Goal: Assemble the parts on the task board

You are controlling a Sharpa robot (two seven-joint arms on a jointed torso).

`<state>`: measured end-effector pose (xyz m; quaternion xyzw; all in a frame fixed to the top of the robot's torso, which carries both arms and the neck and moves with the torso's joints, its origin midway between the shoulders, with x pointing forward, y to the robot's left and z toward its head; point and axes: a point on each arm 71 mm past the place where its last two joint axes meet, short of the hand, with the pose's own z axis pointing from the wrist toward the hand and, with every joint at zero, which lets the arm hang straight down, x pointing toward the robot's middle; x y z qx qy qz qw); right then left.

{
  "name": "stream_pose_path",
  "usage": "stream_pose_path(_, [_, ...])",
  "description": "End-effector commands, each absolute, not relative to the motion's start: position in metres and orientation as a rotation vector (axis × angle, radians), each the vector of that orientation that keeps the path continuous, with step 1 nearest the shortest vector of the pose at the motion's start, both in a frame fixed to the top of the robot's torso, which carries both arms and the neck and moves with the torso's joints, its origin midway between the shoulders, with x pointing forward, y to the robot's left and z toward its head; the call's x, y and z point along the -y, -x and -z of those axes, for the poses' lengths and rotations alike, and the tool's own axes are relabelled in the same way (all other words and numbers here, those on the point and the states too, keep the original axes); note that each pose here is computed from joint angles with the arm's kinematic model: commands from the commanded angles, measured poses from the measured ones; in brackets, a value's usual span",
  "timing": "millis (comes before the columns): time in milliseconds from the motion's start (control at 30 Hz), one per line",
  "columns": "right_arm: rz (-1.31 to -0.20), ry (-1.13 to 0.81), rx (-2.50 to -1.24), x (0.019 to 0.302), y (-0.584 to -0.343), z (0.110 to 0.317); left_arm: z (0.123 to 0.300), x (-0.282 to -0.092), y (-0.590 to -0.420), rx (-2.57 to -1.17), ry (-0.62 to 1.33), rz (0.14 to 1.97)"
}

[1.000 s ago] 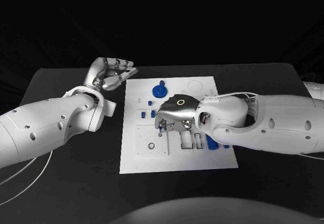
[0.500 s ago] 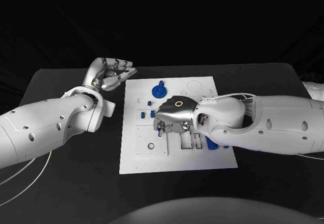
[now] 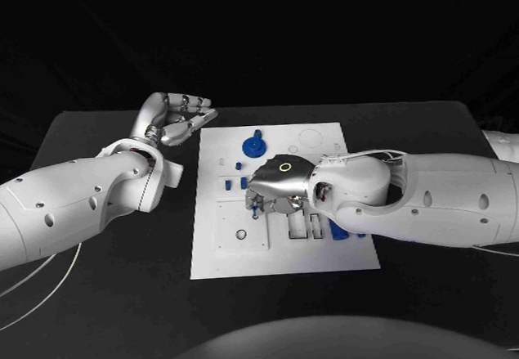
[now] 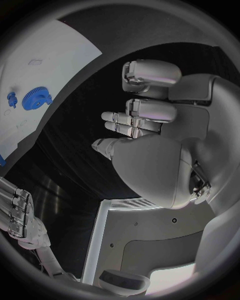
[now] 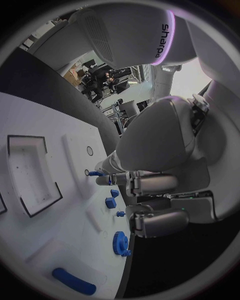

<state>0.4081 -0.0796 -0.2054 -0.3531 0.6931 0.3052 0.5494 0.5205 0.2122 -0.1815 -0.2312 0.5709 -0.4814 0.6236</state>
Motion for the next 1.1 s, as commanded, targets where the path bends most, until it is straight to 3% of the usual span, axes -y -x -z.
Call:
stream_pose_path(33, [-0.717,0.861,-1.645,0.0787,-0.4073,0.2072,0.1807,-0.2097,-0.5200,-1.311,0.515,1.122])
stream_pose_path(1100, [-0.705,0.857,-1.664,0.0791,-0.4096,0.2138,0.1805,-0.2122,-0.5196,-1.309,0.512,1.115])
